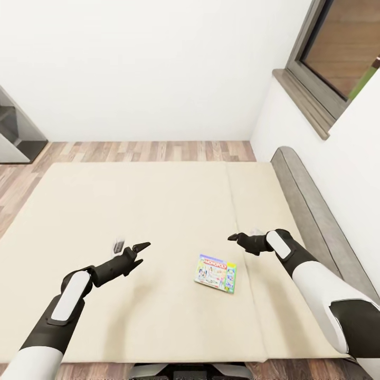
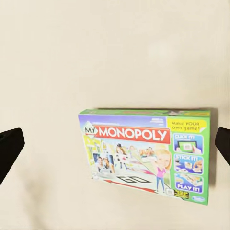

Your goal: Put all the toys in the child's room - the three board games (two on the bed and one on the table), the two jigsaw puzzles on the table, and the tennis ball on the table - inside the toy box on the table in the child's room.

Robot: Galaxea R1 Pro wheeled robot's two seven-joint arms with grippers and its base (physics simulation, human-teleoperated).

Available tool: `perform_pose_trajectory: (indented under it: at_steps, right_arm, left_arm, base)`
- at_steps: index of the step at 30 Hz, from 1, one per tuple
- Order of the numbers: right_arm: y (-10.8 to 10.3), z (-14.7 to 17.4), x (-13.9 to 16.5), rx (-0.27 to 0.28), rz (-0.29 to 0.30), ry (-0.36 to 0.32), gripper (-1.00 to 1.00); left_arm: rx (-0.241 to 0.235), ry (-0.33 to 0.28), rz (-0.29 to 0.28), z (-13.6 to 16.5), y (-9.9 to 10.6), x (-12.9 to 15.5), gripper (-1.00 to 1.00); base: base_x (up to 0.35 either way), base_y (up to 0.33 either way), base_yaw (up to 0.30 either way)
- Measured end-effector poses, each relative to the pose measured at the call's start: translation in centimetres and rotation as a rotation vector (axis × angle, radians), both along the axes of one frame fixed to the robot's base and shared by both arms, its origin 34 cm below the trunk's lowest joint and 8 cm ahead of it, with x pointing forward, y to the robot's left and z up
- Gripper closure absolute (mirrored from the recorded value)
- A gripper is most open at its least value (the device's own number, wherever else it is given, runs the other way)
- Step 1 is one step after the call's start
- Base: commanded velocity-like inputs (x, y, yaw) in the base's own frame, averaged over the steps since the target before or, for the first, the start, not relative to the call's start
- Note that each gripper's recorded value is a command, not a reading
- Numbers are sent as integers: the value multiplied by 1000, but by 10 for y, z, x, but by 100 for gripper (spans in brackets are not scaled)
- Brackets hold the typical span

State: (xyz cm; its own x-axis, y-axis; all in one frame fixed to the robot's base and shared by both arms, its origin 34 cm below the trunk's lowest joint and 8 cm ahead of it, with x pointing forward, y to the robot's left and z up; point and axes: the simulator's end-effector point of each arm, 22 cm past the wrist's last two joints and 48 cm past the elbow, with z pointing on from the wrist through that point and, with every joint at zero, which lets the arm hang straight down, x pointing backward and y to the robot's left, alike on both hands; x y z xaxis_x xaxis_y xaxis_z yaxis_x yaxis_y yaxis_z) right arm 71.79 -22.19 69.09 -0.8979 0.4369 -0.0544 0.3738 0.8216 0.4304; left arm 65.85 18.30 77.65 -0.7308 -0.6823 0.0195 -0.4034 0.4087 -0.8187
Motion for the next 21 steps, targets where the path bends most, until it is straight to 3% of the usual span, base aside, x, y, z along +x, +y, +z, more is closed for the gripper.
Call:
perform_pose_trajectory:
  at_steps: [21]
  right_arm:
    - [0, -21, -12, 0, 0, 36, -100]
  left_arm:
    - [-7, 39, 5, -21, -1, -11, -100]
  base:
    - [0, 0, 0]
